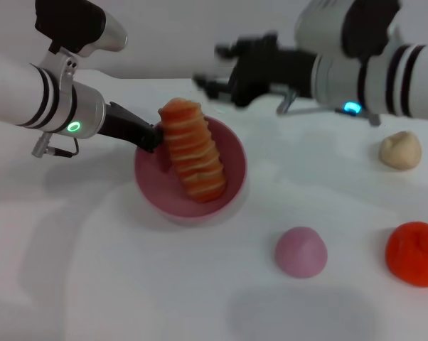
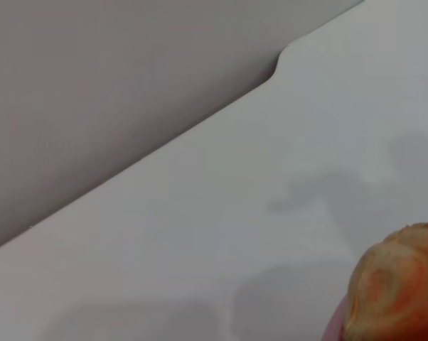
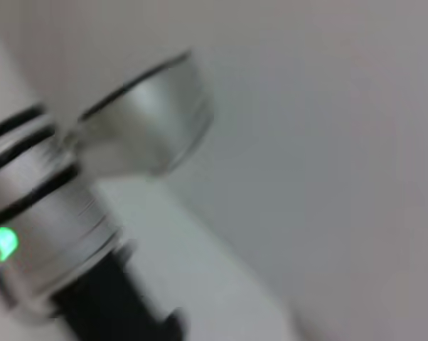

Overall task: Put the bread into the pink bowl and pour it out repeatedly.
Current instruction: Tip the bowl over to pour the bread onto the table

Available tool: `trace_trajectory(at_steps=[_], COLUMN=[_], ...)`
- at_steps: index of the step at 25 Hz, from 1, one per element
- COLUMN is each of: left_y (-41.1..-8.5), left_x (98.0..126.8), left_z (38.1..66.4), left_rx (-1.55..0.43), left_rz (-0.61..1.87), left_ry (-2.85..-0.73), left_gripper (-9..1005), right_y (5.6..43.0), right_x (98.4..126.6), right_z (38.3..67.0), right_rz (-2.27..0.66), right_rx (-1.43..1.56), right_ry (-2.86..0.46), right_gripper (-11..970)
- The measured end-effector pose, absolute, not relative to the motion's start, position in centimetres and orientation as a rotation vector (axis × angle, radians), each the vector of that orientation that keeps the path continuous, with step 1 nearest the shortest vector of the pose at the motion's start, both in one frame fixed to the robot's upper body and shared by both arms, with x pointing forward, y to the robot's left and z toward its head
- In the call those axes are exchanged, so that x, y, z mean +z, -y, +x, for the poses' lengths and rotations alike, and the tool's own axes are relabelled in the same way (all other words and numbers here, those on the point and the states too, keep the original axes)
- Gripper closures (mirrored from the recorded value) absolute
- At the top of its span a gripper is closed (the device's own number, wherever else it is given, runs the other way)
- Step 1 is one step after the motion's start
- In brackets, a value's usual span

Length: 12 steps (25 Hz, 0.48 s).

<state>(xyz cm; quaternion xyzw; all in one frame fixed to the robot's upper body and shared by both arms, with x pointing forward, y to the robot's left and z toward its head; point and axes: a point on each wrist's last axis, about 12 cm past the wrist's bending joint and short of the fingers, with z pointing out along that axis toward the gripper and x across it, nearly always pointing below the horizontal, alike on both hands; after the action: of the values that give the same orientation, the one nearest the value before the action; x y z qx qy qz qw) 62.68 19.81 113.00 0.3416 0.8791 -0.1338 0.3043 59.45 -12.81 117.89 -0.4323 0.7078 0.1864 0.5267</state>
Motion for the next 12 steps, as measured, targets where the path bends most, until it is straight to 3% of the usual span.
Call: trace_trajectory(at_steps=[12], left_y=[-19.1], left_x=[113.0], left_z=[62.9], left_rx=[-0.331], left_rz=[0.920], left_ry=[-2.298], left_gripper=[949], right_y=[15.8], right_x=[120.2], right_z=[60.2], right_rz=[-0.668], right_rx=[0.520], right_ry=[-1.408], right_gripper=[386])
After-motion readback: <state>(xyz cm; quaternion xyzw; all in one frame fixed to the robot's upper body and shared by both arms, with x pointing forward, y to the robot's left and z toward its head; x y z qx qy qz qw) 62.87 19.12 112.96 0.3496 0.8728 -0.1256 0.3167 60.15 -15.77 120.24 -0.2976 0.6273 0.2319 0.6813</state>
